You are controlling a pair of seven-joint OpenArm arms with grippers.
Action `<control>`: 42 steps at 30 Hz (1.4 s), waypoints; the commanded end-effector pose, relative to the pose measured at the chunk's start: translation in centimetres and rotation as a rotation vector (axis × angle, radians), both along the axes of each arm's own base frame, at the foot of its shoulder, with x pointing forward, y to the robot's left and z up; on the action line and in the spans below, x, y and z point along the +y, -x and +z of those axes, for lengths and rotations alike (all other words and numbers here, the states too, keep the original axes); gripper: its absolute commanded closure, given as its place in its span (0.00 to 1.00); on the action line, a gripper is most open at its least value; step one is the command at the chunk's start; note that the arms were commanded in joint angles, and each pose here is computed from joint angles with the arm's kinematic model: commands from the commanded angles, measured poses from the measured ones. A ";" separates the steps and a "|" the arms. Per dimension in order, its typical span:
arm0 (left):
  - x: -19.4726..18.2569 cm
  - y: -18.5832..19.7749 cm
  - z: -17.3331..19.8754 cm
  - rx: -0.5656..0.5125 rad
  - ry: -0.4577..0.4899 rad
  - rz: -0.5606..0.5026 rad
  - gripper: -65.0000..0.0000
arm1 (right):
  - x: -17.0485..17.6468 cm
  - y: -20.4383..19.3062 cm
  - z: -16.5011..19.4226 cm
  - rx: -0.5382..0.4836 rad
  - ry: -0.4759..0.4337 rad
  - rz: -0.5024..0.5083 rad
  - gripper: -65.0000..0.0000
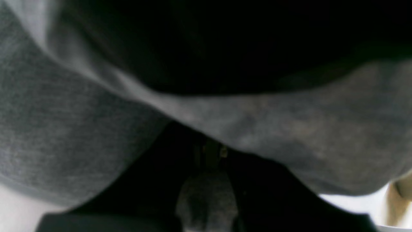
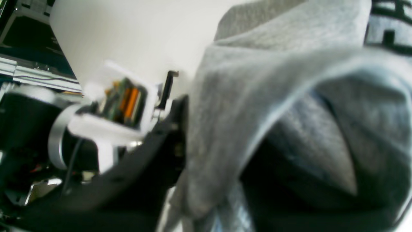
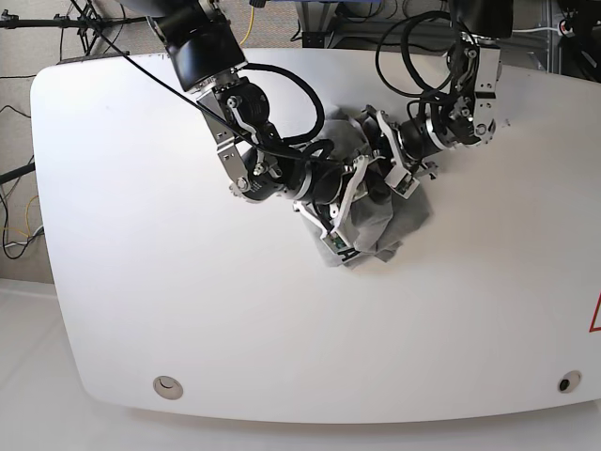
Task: Fold the T-shirt properly
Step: 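Press the folded bundle with the right gripper and release the left gripper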
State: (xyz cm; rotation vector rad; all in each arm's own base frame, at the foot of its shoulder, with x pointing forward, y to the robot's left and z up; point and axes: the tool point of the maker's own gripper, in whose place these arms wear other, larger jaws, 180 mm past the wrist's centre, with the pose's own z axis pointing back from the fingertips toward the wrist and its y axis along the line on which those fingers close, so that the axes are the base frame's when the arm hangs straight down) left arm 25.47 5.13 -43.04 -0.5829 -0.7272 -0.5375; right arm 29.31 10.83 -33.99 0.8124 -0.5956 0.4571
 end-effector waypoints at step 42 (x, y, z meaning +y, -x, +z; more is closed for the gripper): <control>4.0 -3.7 7.8 -0.251 -0.165 0.054 1.00 | 0.5 -0.9 1.8 -0.056 -0.037 0.003 0.31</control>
